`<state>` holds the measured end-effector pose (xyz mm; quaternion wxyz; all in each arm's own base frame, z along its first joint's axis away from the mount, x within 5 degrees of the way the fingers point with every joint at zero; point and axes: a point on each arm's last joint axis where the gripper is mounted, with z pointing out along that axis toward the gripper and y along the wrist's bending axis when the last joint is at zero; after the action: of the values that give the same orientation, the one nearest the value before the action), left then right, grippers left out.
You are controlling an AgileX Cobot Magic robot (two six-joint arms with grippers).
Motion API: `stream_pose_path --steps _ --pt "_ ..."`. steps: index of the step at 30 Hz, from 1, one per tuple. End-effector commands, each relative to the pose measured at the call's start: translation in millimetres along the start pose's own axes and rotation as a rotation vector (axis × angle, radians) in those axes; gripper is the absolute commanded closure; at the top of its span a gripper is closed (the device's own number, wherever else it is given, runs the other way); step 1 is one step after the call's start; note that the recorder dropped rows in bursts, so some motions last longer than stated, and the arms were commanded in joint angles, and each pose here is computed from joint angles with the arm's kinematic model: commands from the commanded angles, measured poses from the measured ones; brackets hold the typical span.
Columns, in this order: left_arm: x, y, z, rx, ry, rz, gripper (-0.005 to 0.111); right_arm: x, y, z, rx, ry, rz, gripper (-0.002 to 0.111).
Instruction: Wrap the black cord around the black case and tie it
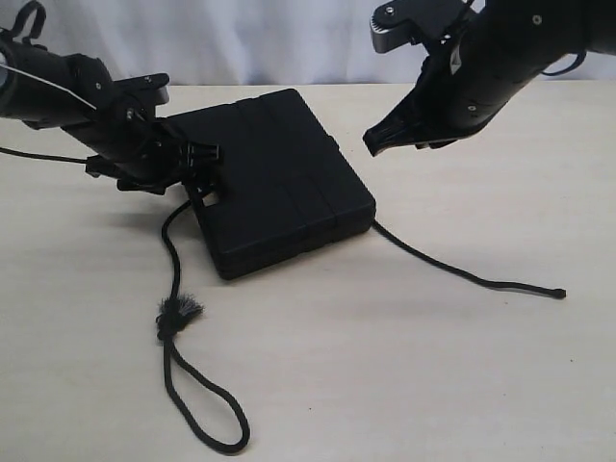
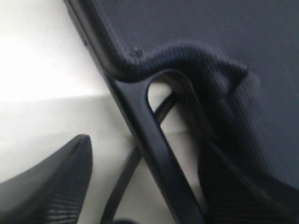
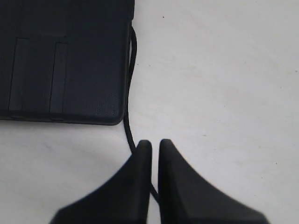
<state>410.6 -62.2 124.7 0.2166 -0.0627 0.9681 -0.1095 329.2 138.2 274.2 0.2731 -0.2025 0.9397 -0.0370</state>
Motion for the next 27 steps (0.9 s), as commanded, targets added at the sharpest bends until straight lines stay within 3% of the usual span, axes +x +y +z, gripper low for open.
stream_pose_path --steps 1,8,12,20,24,27 --pt "-2.8 -2.0 5.2 0.010 -0.030 -0.034 0.053 -2.9 2.3 -0.6 -0.023 -0.032 0.013 0.103" --pt "6.6 -0.1 21.9 0.021 0.026 -0.098 0.090 13.7 18.6 12.1 -0.042 -0.009 -0.081 0.103" --pt "5.9 -2.3 18.9 0.038 0.028 -0.131 0.103 23.6 34.5 16.0 -0.060 -0.002 -0.180 0.103" --pt "2.3 -9.2 0.2 0.071 0.042 -0.145 0.106 44.0 84.9 25.5 -0.173 -0.148 -0.375 0.101" --pt "-2.1 -12.3 -11.5 0.081 0.020 -0.137 0.106 59.0 115.2 25.2 -0.229 -0.240 -0.581 0.093" --pt "-5.4 -16.6 -25.4 0.097 0.008 -0.128 0.106 63.4 130.7 21.7 -0.261 -0.295 -0.651 0.085"
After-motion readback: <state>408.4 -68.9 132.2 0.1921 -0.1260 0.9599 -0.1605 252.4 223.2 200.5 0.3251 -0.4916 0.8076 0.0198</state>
